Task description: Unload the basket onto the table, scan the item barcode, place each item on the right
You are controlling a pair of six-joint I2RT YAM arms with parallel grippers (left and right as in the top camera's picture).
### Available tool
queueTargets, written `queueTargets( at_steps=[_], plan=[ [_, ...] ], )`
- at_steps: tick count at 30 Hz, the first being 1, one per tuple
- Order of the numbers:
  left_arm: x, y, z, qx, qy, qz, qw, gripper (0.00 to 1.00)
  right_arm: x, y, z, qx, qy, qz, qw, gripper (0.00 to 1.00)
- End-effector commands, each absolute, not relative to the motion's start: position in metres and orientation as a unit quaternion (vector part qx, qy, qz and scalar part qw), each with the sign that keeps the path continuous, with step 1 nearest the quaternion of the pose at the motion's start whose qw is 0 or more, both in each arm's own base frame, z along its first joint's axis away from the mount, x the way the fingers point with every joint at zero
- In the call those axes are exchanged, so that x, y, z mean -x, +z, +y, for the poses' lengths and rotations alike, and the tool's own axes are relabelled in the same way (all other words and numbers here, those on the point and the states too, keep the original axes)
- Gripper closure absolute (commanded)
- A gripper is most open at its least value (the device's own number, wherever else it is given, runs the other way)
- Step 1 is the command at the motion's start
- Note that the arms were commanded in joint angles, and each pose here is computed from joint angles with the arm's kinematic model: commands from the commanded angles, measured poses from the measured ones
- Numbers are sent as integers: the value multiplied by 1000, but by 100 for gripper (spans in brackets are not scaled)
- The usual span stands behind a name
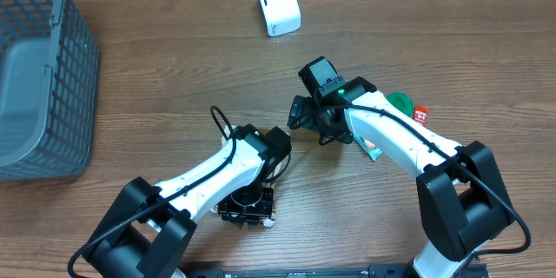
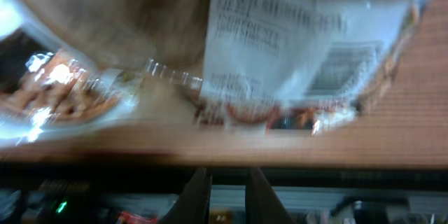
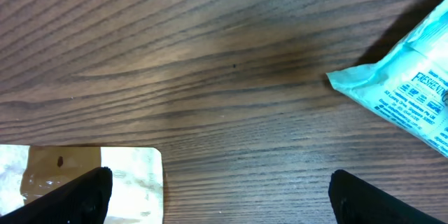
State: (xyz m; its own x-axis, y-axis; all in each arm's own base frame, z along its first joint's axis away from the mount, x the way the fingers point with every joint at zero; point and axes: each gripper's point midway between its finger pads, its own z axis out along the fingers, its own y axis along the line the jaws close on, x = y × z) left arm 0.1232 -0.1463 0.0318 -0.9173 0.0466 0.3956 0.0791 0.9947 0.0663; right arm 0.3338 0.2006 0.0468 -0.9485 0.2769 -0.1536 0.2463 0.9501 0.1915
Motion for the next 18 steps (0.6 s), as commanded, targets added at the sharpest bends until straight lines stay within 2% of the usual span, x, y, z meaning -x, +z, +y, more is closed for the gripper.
queueTargets(
  at_steps=[1, 12, 18],
  plan=[
    [-127, 23, -141, 0, -41, -982, 185, 89, -338, 61, 201, -133, 97, 981, 107, 0],
    [-183, 14, -98, -84, -82, -988, 98, 86, -341, 62, 203, -132, 102, 979, 113, 0],
    [-213, 11, -84, -101, -94, -990, 39, 83, -330, 60, 208, -127, 111, 982, 88, 0]
  ],
)
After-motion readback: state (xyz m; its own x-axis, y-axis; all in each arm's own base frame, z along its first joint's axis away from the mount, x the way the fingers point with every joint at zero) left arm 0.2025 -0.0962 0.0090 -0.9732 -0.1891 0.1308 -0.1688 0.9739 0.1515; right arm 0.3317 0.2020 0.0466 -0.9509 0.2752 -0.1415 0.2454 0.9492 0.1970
